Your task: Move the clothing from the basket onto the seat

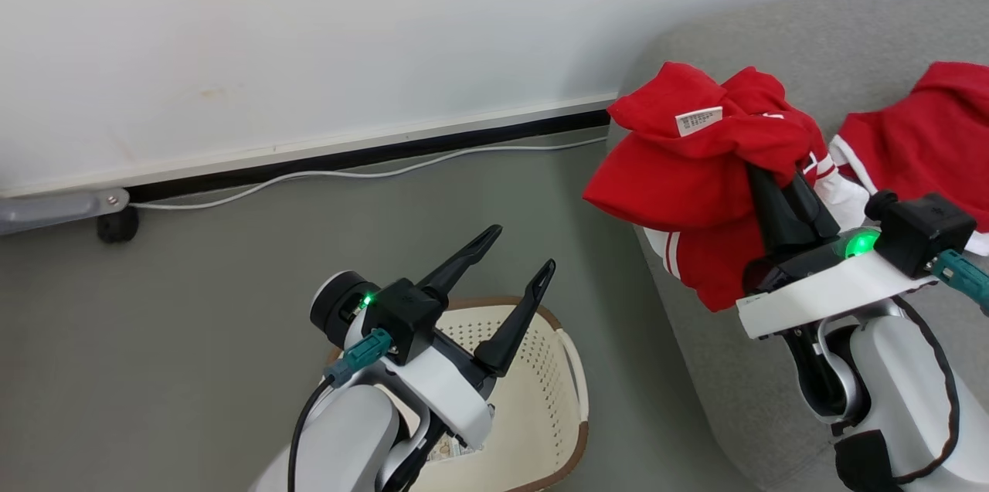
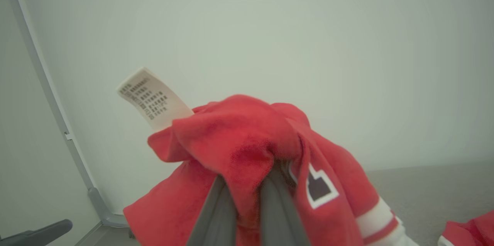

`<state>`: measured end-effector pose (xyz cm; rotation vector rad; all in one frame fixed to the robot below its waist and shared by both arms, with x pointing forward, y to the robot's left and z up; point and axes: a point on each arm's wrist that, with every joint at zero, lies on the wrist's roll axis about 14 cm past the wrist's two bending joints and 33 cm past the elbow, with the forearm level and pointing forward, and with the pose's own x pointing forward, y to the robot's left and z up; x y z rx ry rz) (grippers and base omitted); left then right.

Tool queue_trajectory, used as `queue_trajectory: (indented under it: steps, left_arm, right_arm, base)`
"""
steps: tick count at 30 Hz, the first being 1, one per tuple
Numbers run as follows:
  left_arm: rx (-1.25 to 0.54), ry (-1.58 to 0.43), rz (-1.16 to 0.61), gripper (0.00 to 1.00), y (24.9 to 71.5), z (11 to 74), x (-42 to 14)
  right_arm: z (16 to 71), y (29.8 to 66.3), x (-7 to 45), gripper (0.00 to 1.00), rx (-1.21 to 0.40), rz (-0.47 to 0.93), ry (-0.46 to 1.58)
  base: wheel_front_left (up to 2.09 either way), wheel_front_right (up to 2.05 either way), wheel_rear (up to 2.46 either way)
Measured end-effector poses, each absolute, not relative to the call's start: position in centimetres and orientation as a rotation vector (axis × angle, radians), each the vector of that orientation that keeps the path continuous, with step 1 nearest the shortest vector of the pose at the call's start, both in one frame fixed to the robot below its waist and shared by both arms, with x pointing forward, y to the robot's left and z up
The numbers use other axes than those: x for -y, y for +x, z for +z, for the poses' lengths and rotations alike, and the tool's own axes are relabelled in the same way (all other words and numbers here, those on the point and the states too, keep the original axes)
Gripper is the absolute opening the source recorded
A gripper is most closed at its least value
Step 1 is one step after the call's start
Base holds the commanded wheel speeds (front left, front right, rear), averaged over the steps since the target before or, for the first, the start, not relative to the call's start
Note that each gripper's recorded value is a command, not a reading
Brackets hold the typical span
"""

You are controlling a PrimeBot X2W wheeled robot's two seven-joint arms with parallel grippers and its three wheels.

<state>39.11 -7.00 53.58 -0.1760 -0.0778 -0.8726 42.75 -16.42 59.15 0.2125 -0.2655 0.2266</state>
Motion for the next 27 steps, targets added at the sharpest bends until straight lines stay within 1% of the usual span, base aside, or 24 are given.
queue_trajectory:
  steps: [3, 10, 11, 17, 27]
  left_arm:
    - [0.064, -0.181, -0.943, 1.00, 38.0, 53.2, 9.2]
    - [0.027, -0.222, -1.048, 1.00, 36.2, 52.8, 12.5]
    - [0.027, -0.222, -1.048, 1.00, 36.2, 52.8, 12.5]
    - [0.005, -0.225, -1.135, 1.00, 34.5, 52.3, 14.9]
    - [-0.004, -0.223, -1.220, 1.00, 33.3, 52.1, 17.1]
  right_arm:
    - [59.3, 41.2, 19.4, 0.00, 0.277, 0.145, 0.194]
    - [59.9, 38.2, 24.4, 0.00, 0.307, 0.001, 0.167]
    - [59.9, 38.2, 24.4, 0.00, 0.307, 0.001, 0.167]
    - [59.9, 35.2, 28.3, 0.00, 0.323, -0.124, 0.159]
    - [59.6, 30.2, 32.8, 0.00, 0.339, -0.297, 0.131]
  base:
    - [0.00, 0.00, 0.00]
    - [0.00, 0.00, 0.00]
    - [0.00, 0.00, 0.00]
    - [0.00, 0.00, 0.00]
    - [0.00, 0.00, 0.00]
